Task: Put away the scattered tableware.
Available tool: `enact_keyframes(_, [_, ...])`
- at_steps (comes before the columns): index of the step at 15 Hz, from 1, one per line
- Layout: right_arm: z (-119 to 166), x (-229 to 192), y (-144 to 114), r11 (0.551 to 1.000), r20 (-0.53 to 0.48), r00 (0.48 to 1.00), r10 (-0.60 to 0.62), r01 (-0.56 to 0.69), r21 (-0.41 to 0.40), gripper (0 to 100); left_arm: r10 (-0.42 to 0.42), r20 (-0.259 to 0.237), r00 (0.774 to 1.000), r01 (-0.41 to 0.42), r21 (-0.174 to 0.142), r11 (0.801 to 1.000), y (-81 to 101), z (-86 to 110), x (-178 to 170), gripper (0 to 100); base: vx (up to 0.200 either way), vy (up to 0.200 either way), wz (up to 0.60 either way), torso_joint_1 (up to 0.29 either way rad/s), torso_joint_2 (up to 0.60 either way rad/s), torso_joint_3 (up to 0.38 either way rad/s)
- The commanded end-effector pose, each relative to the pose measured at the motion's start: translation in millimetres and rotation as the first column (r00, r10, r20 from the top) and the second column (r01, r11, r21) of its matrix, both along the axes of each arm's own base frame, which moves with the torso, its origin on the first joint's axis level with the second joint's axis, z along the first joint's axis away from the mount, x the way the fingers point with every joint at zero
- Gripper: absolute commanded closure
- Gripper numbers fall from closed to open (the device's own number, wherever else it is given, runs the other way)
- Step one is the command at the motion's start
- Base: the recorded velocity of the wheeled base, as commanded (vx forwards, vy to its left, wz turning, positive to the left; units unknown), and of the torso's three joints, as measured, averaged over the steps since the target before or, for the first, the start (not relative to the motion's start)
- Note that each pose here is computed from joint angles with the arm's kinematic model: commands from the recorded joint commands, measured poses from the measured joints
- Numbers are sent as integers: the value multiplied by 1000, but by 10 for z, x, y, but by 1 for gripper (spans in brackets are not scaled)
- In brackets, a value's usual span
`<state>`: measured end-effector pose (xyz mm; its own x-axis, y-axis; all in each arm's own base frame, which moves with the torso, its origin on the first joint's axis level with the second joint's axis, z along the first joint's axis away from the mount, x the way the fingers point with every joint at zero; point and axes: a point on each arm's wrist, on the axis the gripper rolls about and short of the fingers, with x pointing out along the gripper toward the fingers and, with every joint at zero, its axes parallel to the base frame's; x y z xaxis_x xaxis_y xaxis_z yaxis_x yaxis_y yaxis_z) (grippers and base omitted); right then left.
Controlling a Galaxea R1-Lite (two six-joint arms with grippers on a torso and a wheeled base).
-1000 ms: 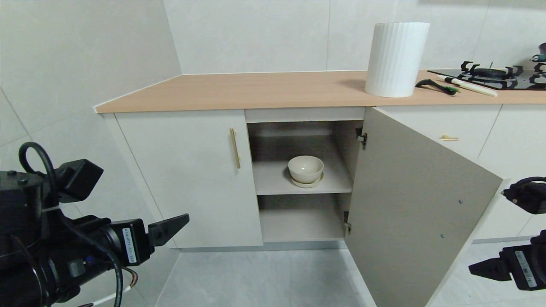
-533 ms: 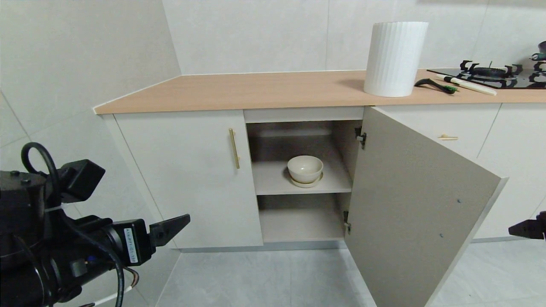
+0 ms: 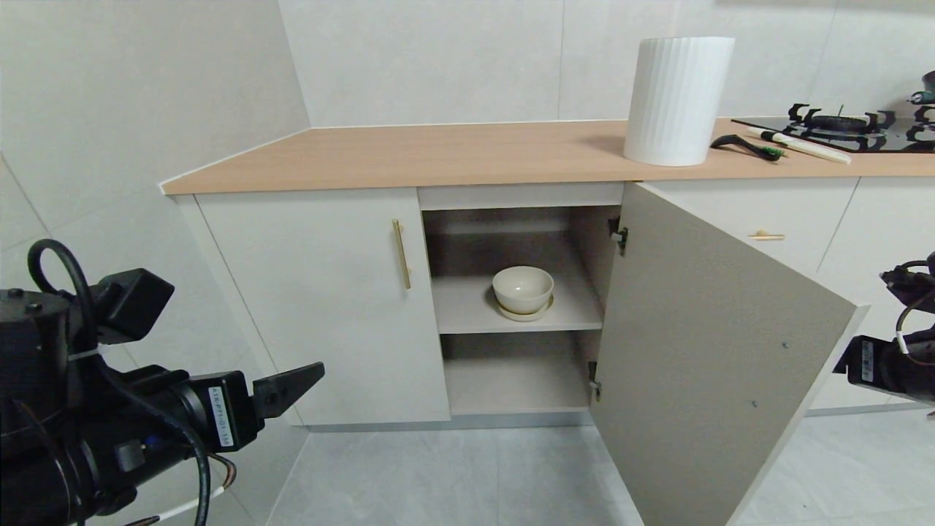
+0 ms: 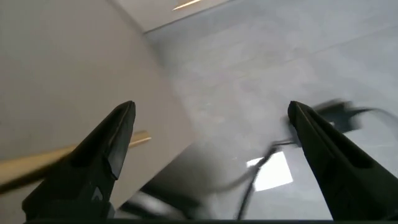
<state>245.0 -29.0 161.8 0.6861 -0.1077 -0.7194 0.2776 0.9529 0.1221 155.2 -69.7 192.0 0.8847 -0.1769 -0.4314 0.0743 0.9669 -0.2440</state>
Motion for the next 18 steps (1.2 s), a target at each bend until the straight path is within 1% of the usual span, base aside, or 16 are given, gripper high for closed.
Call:
enact_keyframes(1, [-91,60,11,999,-29,1000,12,-12,31,0,0,5,1000,0,-5,1000,2,12,-4,0,0,0,0,0,0,0])
enact_keyframes(2, [-91,62,32,998,-26,999,28,-26,54,0,-15,8,1000,15,-18,1000,-1,21,-8,0,0,0,0,0,0,0])
enact_keyframes(3, [-81,62,131,995,-21,998,57,-55,77,0,-38,19,999,39,-37,999,-6,39,-10,0,0,0,0,0,0,0])
enact_keyframes(4, [-81,60,174,994,-20,998,63,-61,87,0,-41,26,999,42,-45,998,-7,49,-10,0,0,0,0,0,0,0])
enact_keyframes(5, [-82,57,305,990,-20,995,98,-95,103,0,-41,37,998,44,-68,997,-12,64,-4,0,0,0,0,0,0,0])
enact_keyframes(6, [-73,57,463,983,-15,989,146,-143,116,0,-46,45,998,49,-76,996,-17,76,3,0,0,0,0,0,0,0])
enact_keyframes(8, [-76,75,756,962,-13,970,242,-238,132,0,-49,45,998,52,-77,996,-25,77,17,0,0,0,0,0,0,0])
enact_keyframes(9, [-74,102,854,954,-7,962,274,-271,132,0,-48,52,997,53,-80,995,-31,102,30,0,0,0,0,0,0,0])
enact_keyframes(10, [-82,156,1027,935,0,943,331,-329,131,0,-48,54,997,52,-79,996,-54,125,78,0,0,0,0,0,0,0])
enact_keyframes(12, [-84,286,1292,906,13,915,404,-402,132,0,-49,62,997,54,-78,996,-85,169,142,0,0,0,0,0,0,0])
enact_keyframes(13, [-93,309,1344,900,13,909,417,-415,132,0,-48,62,997,53,-77,996,-89,172,150,0,0,0,0,0,0,0])
enact_keyframes(14, [-109,391,1543,878,17,887,462,-460,131,0,-45,56,997,49,-73,996,-99,161,173,0,0,0,0,0,0,0])
enact_keyframes(15, [-115,443,1640,868,22,876,481,-480,131,0,-44,53,998,48,-72,996,-95,155,172,0,0,0,0,0,0,0])
enact_keyframes(17, [-210,584,1837,853,11,861,508,-505,132,0,-41,53,998,45,-71,996,-93,154,168,0,0,0,0,0,0,0])
enact_keyframes(18, [-252,639,1877,852,10,860,510,-506,133,0,-36,54,998,39,-69,997,-91,154,169,0,0,0,0,0,0,0])
